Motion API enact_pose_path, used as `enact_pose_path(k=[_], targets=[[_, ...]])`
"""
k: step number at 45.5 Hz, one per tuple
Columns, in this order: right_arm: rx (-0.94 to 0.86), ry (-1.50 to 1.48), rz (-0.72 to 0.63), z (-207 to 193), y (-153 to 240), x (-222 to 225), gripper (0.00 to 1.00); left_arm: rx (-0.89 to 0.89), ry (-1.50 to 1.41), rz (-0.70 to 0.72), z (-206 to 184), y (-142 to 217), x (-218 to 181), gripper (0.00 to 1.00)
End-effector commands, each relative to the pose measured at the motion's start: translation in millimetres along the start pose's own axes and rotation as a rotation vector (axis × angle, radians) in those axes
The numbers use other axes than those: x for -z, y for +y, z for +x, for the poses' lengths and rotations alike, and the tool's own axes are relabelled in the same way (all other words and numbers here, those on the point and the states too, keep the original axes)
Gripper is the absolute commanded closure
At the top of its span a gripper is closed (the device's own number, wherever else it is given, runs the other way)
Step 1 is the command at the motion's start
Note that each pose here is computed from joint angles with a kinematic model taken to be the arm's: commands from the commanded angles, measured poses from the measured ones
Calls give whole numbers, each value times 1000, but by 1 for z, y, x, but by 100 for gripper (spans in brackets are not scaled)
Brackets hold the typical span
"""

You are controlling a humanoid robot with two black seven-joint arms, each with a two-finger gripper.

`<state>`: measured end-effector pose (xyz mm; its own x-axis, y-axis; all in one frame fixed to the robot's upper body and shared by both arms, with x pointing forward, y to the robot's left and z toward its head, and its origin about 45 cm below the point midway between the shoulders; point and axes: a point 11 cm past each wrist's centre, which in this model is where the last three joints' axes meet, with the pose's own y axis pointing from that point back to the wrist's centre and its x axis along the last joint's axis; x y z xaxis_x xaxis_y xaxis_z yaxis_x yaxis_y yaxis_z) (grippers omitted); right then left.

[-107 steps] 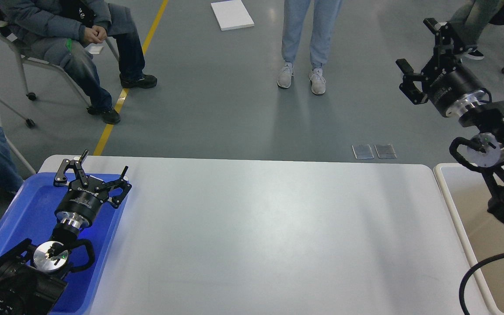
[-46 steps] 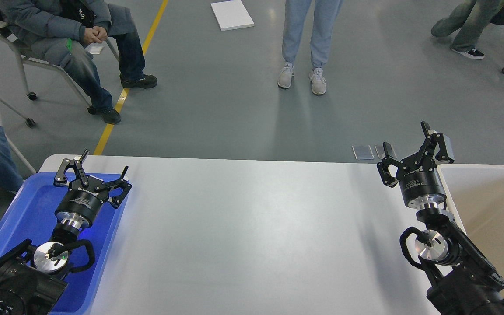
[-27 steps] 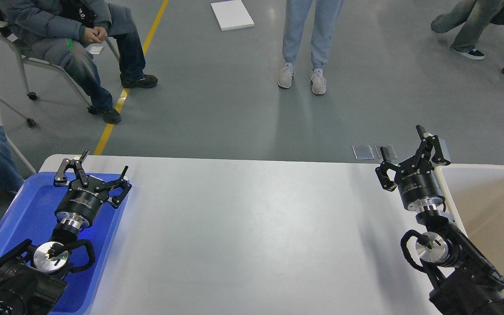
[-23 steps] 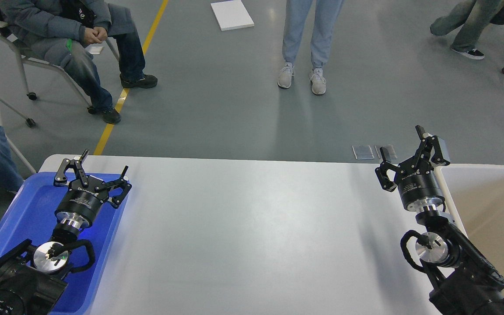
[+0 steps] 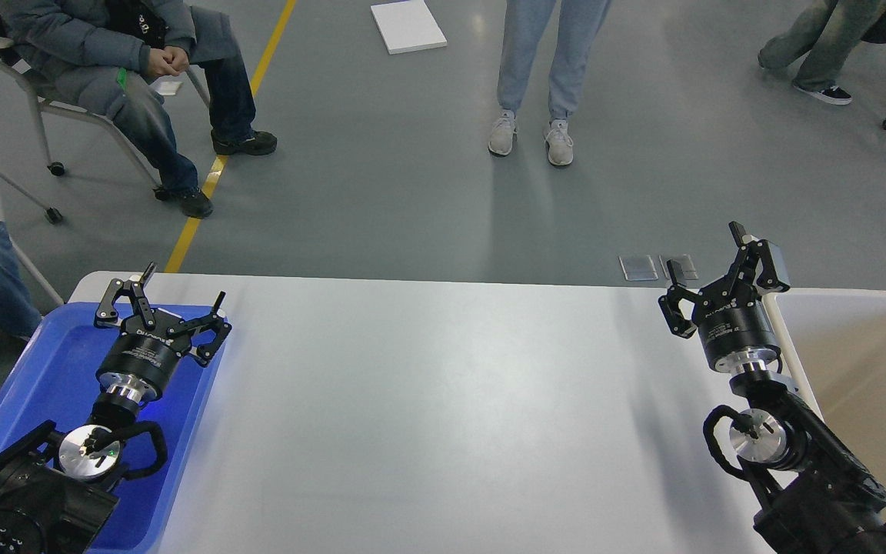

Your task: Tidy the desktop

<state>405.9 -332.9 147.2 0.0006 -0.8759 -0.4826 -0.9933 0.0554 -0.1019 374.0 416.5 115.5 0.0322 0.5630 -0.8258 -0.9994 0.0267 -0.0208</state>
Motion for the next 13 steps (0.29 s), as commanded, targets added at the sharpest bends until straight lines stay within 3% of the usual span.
enact_pose_path(k=[1,13], targets=[[-43,-71,45,1,-1,4,0,0,0,0,0,0,0,0],[-49,-81,45,2,-1,3,0,0,0,0,0,0,0,0]])
